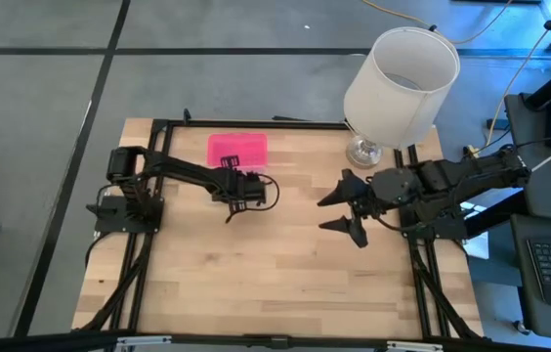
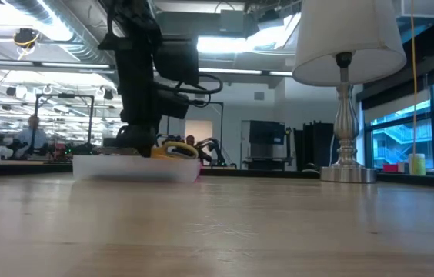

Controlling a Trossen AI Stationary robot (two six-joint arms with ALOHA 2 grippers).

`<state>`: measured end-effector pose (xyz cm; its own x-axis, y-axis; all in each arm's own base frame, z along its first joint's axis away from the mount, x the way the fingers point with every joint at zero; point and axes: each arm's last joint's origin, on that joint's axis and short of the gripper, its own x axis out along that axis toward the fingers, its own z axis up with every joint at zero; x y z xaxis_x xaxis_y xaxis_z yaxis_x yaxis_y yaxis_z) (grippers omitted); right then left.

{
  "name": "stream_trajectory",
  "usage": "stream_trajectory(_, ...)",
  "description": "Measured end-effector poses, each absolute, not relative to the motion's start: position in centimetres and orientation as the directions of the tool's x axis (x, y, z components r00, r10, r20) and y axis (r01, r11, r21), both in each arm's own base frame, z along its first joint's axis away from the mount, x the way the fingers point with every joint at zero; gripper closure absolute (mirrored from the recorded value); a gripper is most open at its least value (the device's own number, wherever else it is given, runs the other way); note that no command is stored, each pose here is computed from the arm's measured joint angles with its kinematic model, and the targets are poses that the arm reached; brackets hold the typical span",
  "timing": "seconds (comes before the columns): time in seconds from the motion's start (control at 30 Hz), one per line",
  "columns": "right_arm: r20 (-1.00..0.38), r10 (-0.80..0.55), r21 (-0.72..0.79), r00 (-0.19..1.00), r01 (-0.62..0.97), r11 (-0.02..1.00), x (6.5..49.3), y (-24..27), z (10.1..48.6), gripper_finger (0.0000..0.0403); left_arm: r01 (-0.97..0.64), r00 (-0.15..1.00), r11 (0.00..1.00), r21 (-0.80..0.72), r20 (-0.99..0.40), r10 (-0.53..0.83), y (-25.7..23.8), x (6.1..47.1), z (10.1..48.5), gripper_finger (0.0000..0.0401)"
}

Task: Pick & place school supplies into a supply box
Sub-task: Put the yellow scissors into the supply box, then close the pink supply box

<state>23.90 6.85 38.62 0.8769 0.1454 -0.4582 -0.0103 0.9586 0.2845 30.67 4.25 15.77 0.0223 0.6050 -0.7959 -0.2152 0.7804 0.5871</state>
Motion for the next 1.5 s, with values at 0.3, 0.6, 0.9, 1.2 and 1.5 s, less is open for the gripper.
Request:
stream_trajectory(0.3,-0.458,0.146,0.285,0.877,-0.011,0.959,23.9,6.9,38.6,0.0114,-0.241,0.022,0.796,0.555,-0.817,0.577,4.4,30.6,15.7,0.0347)
stream_trajectory(0.6,-0.458,0.146,0.288,0.877,-0.009,0.958,23.9,6.9,38.6,0.0114,-0.246,0.029,0.797,0.552,-0.817,0.576,4.3,30.3,16.5,0.0328)
stream_trajectory(0.9,-0.458,0.145,0.266,0.877,-0.021,0.964,24.1,6.9,38.5,0.0114,-0.437,0.228,0.777,0.453,-0.780,0.583,3.8,28.1,23.0,0.0330)
stream_trajectory(1.2,-0.408,-0.084,0.206,0.909,0.181,0.962,28.5,5.8,36.8,0.0114,-0.797,0.388,0.603,-0.033,-0.793,0.469,7.2,23.0,28.9,0.0328)
stream_trajectory(1.5,-0.442,-0.205,0.209,0.873,0.322,0.923,31.1,2.3,35.0,0.0114,-0.865,0.352,0.499,-0.058,-0.778,0.520,12.1,20.1,29.9,0.0331)
